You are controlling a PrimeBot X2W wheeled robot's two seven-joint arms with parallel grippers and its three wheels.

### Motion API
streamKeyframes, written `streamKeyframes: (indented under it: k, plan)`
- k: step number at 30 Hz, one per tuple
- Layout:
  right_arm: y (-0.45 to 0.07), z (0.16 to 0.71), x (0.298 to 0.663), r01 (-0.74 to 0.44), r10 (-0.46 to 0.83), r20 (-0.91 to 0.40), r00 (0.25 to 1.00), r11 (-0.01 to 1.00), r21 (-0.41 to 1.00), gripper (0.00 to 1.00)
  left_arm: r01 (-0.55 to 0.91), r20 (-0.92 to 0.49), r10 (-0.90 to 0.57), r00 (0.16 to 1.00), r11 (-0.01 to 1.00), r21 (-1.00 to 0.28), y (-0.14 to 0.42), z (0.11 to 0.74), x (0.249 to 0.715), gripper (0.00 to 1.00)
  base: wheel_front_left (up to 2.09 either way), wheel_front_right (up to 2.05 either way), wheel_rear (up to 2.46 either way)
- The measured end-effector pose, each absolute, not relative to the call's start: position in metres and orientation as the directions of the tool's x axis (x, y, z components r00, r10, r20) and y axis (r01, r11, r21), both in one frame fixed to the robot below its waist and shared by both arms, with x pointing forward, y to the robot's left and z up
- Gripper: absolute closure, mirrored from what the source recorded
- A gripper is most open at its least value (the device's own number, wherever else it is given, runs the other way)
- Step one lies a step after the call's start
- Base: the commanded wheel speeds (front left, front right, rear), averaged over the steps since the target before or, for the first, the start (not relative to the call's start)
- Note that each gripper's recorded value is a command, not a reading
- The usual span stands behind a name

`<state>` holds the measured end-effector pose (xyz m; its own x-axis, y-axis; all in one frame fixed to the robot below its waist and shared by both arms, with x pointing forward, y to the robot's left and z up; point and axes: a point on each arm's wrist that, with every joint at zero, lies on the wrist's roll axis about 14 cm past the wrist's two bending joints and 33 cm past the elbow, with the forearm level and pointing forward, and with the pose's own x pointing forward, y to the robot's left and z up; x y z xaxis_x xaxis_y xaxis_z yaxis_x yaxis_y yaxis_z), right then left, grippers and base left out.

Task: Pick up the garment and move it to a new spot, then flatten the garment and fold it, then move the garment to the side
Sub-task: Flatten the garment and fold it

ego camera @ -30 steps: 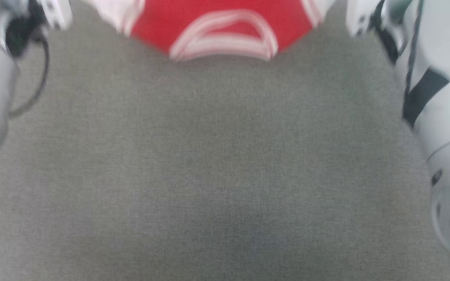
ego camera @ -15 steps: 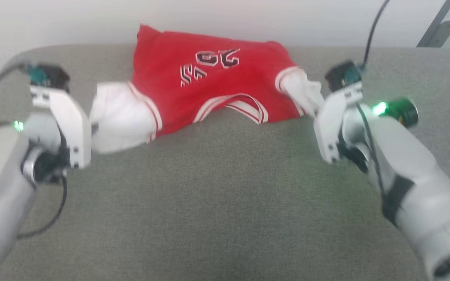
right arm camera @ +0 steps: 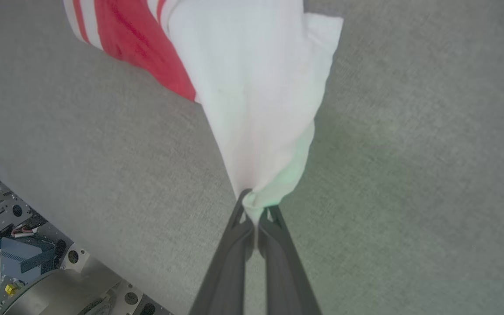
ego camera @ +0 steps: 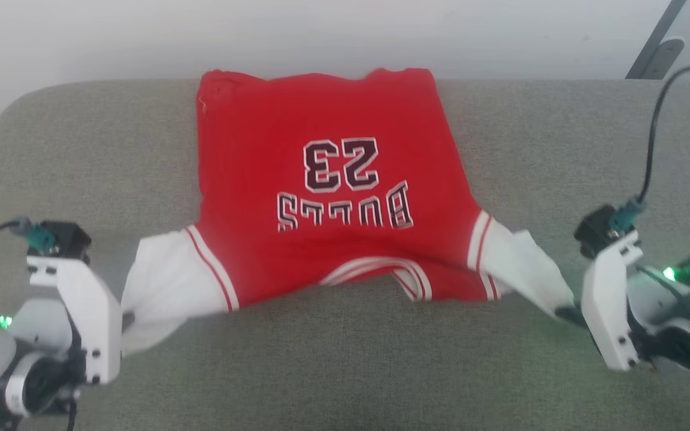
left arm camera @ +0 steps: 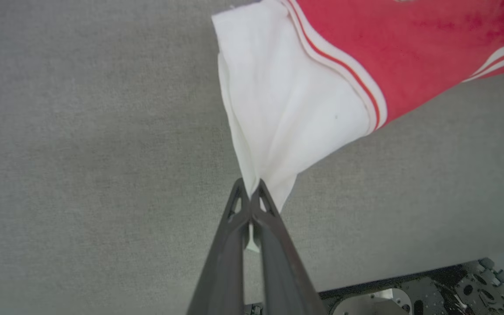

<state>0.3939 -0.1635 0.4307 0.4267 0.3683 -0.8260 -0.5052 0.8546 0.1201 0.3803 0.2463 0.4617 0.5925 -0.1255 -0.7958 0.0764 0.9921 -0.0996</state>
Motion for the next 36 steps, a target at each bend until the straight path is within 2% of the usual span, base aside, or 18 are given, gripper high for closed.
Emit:
streamKeyframes:
  k: [6,14,18,22,23,24,25,26,27,28,32,36]
  plan:
    - [-0.172,0.422,0.347,-0.501,0.388,-0.880,0.274,0.838,0.214,1.00,0.026,-0.862,-0.109,0.496,0.993,-0.111,0.246,0.450,0.341,1.00,0.00,0.00,0.00]
    - [-0.185,0.407,0.296,-0.438,0.389,-0.917,0.090,0.842,0.314,1.00,-0.006,-0.922,-0.115,0.369,0.992,-0.126,0.241,0.430,0.297,1.00,0.00,0.00,0.00]
    - [-0.181,0.401,0.288,-0.418,0.399,-0.914,0.074,0.845,0.335,1.00,-0.017,-0.923,-0.110,0.369,0.992,-0.125,0.244,0.422,0.294,1.00,0.00,0.00,0.00]
    - [-0.176,0.392,0.292,-0.397,0.387,-0.916,0.106,0.861,0.318,1.00,-0.030,-0.921,-0.124,0.368,0.989,-0.145,0.243,0.412,0.296,1.00,0.00,0.00,0.00]
    - [-0.174,0.389,0.295,-0.392,0.384,-0.915,0.121,0.866,0.311,0.83,-0.030,-0.920,-0.130,0.369,0.988,-0.151,0.242,0.410,0.297,1.00,0.00,0.00,0.00]
    - [-0.173,0.386,0.298,-0.389,0.372,-0.918,0.135,0.872,0.296,0.83,-0.032,-0.919,-0.133,0.370,0.987,-0.155,0.241,0.408,0.298,1.00,0.00,0.00,0.00]
    - [-0.173,0.383,0.299,-0.386,0.362,-0.922,0.140,0.877,0.286,0.51,-0.032,-0.920,-0.134,0.369,0.987,-0.157,0.242,0.406,0.299,1.00,0.00,0.00,0.00]
    - [-0.171,0.380,0.300,-0.382,0.361,-0.922,0.140,0.879,0.286,0.27,-0.028,-0.917,-0.143,0.372,0.986,-0.165,0.240,0.404,0.301,1.00,0.00,0.00,0.00]
    - [-0.168,0.378,0.300,-0.382,0.359,-0.923,0.141,0.879,0.284,0.09,-0.023,-0.917,-0.152,0.369,0.985,-0.172,0.238,0.403,0.301,1.00,0.00,0.00,0.00]
    - [-0.167,0.377,0.301,-0.384,0.354,-0.924,0.142,0.881,0.278,0.00,-0.022,-0.916,-0.158,0.369,0.984,-0.178,0.236,0.401,0.301,1.00,0.00,0.00,0.00]
    - [-0.164,0.389,0.318,-0.401,0.348,-0.917,0.196,0.882,0.248,0.00,-0.020,-0.909,-0.162,0.384,0.983,-0.184,0.235,0.400,0.306,1.00,0.00,0.00,0.00]
    - [-0.161,0.420,0.351,-0.434,0.355,-0.878,0.321,0.879,0.197,0.00,-0.017,-0.903,-0.175,0.391,0.980,-0.197,0.231,0.399,0.307,1.00,0.00,0.00,0.00]
